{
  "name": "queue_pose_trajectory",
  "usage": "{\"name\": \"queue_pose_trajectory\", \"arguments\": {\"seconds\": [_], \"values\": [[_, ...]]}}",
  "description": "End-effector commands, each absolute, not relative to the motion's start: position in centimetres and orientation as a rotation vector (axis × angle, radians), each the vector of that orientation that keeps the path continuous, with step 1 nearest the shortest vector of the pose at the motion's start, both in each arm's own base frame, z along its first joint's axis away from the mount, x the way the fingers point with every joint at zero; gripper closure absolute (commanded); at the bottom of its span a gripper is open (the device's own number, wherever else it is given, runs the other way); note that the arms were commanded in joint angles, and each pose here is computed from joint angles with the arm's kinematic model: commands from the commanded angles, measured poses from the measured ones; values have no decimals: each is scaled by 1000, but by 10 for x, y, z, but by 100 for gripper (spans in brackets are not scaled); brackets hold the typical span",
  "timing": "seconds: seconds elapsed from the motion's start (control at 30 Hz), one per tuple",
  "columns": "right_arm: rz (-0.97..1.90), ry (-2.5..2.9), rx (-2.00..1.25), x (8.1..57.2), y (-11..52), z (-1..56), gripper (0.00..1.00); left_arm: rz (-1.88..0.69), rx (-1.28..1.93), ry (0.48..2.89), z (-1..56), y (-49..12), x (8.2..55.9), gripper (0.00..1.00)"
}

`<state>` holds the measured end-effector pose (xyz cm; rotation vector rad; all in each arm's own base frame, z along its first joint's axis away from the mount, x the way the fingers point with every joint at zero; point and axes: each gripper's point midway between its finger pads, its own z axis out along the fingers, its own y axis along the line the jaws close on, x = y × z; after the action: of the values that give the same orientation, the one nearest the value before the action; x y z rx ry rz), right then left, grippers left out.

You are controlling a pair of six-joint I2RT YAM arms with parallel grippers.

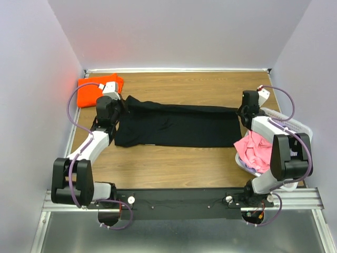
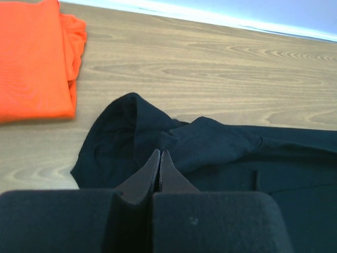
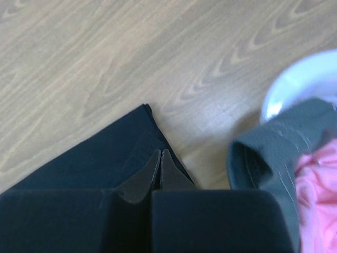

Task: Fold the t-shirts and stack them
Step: Fold the tshirt

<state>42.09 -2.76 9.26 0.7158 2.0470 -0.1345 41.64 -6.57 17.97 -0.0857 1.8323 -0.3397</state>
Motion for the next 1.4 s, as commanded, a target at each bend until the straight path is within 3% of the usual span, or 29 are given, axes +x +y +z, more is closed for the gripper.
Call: {"name": "queue_pose_trajectory", "arguments": {"seconds": [0.0, 0.03, 0.07, 0.1, 0.23, 0.27, 0.33, 0.43, 0.57, 0.83, 1.37], "values": [[-178, 1988, 748, 408, -31, 100, 98, -325, -153, 1832, 175, -61, 399, 100], [-192, 2001, 751, 401, -31, 93, 98, -326, -158, 1823, 178, -60, 395, 98], [-198, 1997, 752, 398, -30, 92, 95, -335, -164, 1826, 177, -63, 390, 89], [-203, 1989, 752, 395, -27, 93, 91, -334, -167, 1821, 177, -63, 383, 71], [-242, 1970, 752, 384, -24, 94, 62, -313, -190, 1794, 185, -66, 365, 46], [-246, 1960, 748, 383, -23, 96, 48, -296, -202, 1783, 189, -63, 362, 39], [-246, 1919, 745, 382, -22, 111, 36, -286, -217, 1751, 202, -60, 354, 33], [-235, 1889, 720, 383, -14, 125, 32, -277, -244, 1703, 214, -55, 351, 27], [-161, 1921, 599, 399, 16, 131, 32, -255, -256, 1737, 200, -55, 368, 26], [127, 2089, 389, 438, 85, 88, 32, -256, -224, 1851, 160, -71, 418, 25], [140, 2216, 410, 485, 96, 22, 32, -233, -283, 1923, 133, -52, 476, 23]]}}
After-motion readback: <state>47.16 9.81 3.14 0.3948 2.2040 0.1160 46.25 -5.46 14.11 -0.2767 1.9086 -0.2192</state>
